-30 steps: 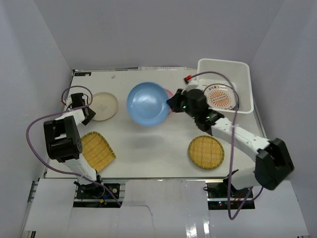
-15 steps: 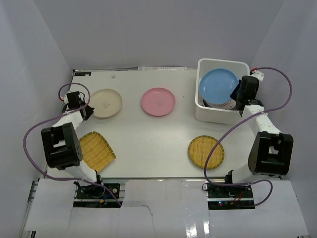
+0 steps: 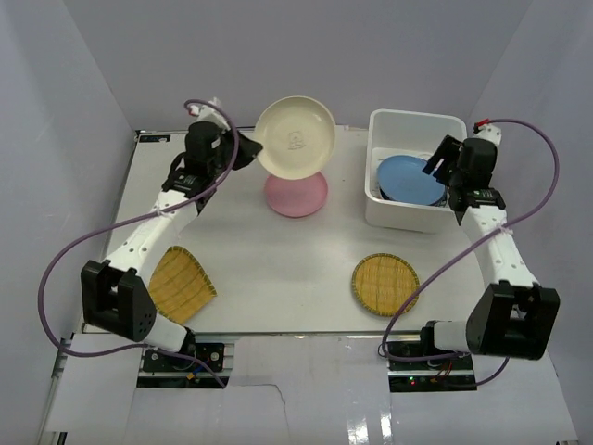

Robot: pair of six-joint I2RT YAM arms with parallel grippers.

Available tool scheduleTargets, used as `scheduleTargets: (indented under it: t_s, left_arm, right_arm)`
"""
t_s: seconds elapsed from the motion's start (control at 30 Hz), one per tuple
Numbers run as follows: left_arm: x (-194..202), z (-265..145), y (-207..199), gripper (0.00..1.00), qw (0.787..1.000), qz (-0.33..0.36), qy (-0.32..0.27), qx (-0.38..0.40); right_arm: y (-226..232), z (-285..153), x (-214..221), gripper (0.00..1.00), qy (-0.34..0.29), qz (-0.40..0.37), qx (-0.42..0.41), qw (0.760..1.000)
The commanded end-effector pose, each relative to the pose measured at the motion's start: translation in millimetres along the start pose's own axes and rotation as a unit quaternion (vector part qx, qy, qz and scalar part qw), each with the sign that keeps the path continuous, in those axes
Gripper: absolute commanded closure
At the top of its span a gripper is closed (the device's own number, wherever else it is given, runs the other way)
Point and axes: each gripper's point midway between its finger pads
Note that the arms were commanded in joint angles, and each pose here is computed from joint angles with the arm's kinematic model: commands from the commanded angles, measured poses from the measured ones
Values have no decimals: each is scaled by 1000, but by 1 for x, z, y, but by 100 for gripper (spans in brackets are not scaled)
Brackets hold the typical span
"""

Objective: Place the plates into the plastic bin on the countertop

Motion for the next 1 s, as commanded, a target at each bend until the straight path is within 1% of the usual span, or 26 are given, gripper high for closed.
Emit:
scheduleTargets:
  t_s: [0.0, 0.03, 0.07, 0.1, 0.13, 0.17, 0.2, 0.23, 0.27, 0.3, 0.33, 0.37, 0.4, 0.47, 0.5, 0.6, 0.63, 0.67, 0.73, 0.77, 0.87, 0.9, 0.93, 0.97]
  left_arm:
    - [10, 13, -82, 100, 997, 11, 11, 79]
    - [25, 18, -104, 100, 995, 17, 24, 97]
    - [28, 32, -120, 100, 994, 20, 26, 107]
    - [35, 39, -132, 100, 992, 21, 32, 116]
    - [52, 43, -152, 100, 990, 28, 45, 132]
    - [76, 65, -152, 100, 990, 32, 64, 124]
    - [75, 64, -188, 100, 986, 38, 54, 153]
    - [85, 71, -198, 100, 985, 42, 63, 158]
    - [116, 97, -193, 100, 984, 50, 87, 146]
    - [109, 94, -230, 100, 981, 56, 74, 172]
    - [116, 101, -239, 100, 980, 61, 76, 176]
    - [147, 127, -231, 100, 979, 67, 97, 164]
    - [134, 122, -261, 100, 976, 65, 79, 192]
    - [140, 136, -264, 100, 978, 58, 68, 187]
    - [149, 148, -260, 100, 979, 54, 68, 187]
    - [159, 159, -256, 100, 980, 37, 61, 187]
    - [167, 163, -249, 100, 980, 36, 68, 183]
    - [168, 165, -250, 87, 980, 34, 65, 185]
    - [170, 168, -250, 71, 980, 32, 64, 188]
    - [167, 167, -254, 55, 979, 32, 60, 194]
    - [146, 156, -268, 30, 976, 41, 38, 212]
    - [138, 151, -272, 18, 975, 45, 32, 217]
    - [120, 137, -281, 13, 972, 57, 16, 227]
    - [106, 131, -282, 9, 972, 66, 4, 227]
  right_arm:
    - [27, -62, -82, 38, -110, 27, -67, 991]
    - [30, -90, -100, 73, -145, 32, -78, 986]
    - [30, -105, -110, 85, -164, 35, -82, 982]
    - [31, -118, -115, 92, -171, 40, -86, 981]
    - [35, -138, -124, 92, -186, 43, -102, 976]
    - [39, -147, -129, 92, -189, 42, -112, 975]
    - [44, -160, -137, 92, -196, 39, -125, 972]
    - [54, -167, -137, 92, -191, 32, -154, 969]
    - [57, -174, -139, 92, -193, 29, -165, 967]
    - [61, -187, -144, 92, -202, 27, -177, 963]
    - [64, -191, -140, 92, -196, 25, -187, 962]
    - [66, -199, -139, 92, -197, 24, -196, 960]
    - [68, -209, -141, 92, -204, 21, -204, 957]
    - [74, -219, -136, 92, -201, 14, -218, 955]
    - [74, -228, -136, 92, -209, 12, -222, 952]
    - [72, -242, -134, 92, -213, 2, -220, 952]
    - [71, -245, -133, 92, -212, 0, -220, 952]
    - [73, -252, -132, 92, -217, -3, -227, 950]
    - [74, -255, -128, 91, -214, -6, -236, 948]
    - [75, -258, -125, 91, -213, -8, -241, 947]
    - [81, -252, -110, 90, -195, -12, -261, 945]
    - [90, -251, -103, 89, -182, -17, -289, 940]
    - [94, -243, -92, 87, -165, -17, -302, 939]
    - [101, -236, -86, 85, -147, -19, -320, 936]
Point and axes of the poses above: each gripper's point midway between its finger pads, its own z axis out along the fingers, its own y axis along the line the jaws close on, x = y × z, and after that the axes turned 4 degrees about -z, right-handed
